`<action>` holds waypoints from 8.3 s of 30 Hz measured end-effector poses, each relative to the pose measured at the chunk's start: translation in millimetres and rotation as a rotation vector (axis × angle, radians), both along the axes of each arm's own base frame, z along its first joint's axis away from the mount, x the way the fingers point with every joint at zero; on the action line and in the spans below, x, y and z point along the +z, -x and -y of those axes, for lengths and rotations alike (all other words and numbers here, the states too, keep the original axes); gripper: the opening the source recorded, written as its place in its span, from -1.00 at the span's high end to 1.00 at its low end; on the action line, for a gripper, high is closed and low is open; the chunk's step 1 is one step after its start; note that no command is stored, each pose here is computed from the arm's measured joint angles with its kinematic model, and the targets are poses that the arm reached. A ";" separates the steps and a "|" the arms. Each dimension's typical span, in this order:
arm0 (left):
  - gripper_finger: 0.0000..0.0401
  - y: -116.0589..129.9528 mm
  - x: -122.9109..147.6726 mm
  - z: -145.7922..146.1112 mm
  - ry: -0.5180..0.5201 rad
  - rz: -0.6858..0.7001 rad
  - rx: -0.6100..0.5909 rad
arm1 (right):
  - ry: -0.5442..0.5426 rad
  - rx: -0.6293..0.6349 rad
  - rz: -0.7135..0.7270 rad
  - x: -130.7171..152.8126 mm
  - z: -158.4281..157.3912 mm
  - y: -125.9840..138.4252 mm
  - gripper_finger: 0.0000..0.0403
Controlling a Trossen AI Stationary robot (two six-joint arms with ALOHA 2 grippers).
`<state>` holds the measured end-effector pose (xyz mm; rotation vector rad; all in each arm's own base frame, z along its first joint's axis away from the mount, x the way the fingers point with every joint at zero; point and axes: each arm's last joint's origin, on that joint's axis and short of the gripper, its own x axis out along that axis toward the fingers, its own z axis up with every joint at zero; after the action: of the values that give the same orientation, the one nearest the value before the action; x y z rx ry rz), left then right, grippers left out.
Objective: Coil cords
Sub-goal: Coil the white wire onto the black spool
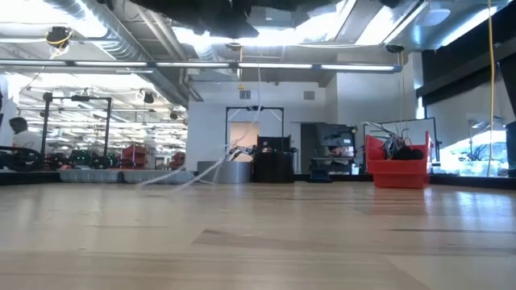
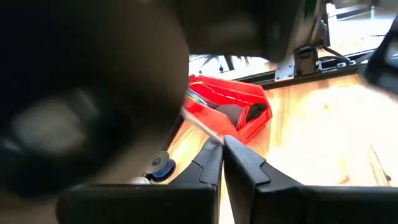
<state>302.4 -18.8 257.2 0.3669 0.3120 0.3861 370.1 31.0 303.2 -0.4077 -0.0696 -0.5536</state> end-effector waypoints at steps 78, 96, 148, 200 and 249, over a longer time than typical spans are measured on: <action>0.35 54.1 13.3 -4.6 0.072 0.116 -0.306 | -0.065 0.326 0.224 -13.9 23.0 13.8 0.97; 0.35 -2.4 -23.5 -2.7 0.106 0.375 -0.328 | -0.046 0.319 0.208 -17.0 22.4 14.5 0.97; 0.35 -24.5 -37.0 -4.9 0.035 0.226 -0.249 | 0.111 0.280 0.138 -17.1 -3.6 16.3 0.97; 0.99 104.8 45.0 -15.3 0.086 0.007 0.004 | 0.228 0.031 -0.430 -34.2 7.2 31.0 0.97; 0.97 21.1 0.0 -17.2 0.054 0.047 -0.066 | -0.103 0.121 0.066 29.6 22.3 0.2 0.97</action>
<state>281.3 -1.6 257.2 0.3139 0.2634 0.3208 370.0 8.7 332.8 -0.2823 -0.1281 -0.4493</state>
